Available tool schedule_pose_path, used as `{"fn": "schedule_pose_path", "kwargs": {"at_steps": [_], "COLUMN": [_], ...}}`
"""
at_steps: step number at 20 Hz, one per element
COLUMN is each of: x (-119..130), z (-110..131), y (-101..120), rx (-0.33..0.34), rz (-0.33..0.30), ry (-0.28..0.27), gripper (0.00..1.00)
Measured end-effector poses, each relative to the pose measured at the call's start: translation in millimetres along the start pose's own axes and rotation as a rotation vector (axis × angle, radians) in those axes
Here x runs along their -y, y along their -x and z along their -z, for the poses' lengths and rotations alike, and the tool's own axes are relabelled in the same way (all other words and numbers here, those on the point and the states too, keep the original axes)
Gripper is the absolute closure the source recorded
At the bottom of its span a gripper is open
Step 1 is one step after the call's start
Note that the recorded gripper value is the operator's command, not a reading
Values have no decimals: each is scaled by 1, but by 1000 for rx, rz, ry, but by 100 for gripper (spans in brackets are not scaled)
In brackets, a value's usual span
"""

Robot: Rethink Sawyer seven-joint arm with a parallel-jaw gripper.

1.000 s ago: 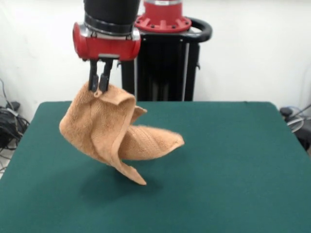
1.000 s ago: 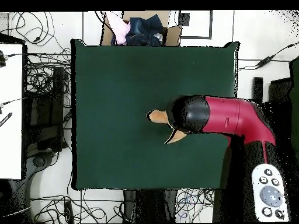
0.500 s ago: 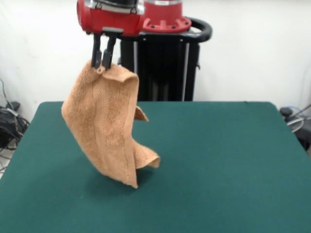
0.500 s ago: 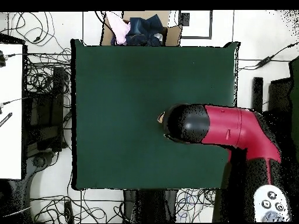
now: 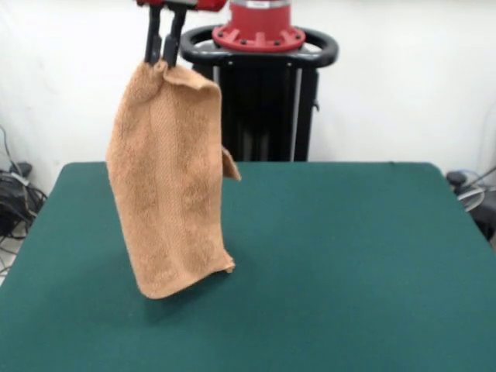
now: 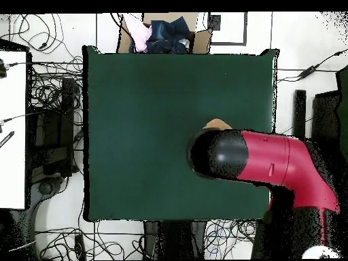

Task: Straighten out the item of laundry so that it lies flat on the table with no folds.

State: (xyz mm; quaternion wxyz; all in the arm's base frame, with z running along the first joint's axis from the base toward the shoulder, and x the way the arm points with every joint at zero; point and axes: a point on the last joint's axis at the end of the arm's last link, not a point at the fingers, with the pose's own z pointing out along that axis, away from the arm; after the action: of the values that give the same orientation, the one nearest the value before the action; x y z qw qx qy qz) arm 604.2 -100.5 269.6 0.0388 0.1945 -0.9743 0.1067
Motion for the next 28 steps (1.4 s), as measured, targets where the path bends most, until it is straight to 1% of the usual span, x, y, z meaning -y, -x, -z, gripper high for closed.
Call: {"fn": "schedule_pose_path", "kwargs": {"at_steps": [2,3,6,9,12,14,20,21,26,27,28], "x": [1,4,10,20,37,42,67,78,102,116,120], "z": [6,16,26,31,34,33,22,16,2,-6,-8], "y": [-1,-4,-9,-16,-28,-31,-50,-59,-71,-77,-78], "rx": [0,2,5,7,10,10,-7,-13,-23,-27,-28], "rz": [-5,-16,-35,-55,-90,-99,-151,-172,-215,-237,-242], "ry": [-2,-5,-9,-14,-22,-23,-11,-3,10,17,18], "gripper": [100,100,100,100,100,100,100,100,100,100,100]}}
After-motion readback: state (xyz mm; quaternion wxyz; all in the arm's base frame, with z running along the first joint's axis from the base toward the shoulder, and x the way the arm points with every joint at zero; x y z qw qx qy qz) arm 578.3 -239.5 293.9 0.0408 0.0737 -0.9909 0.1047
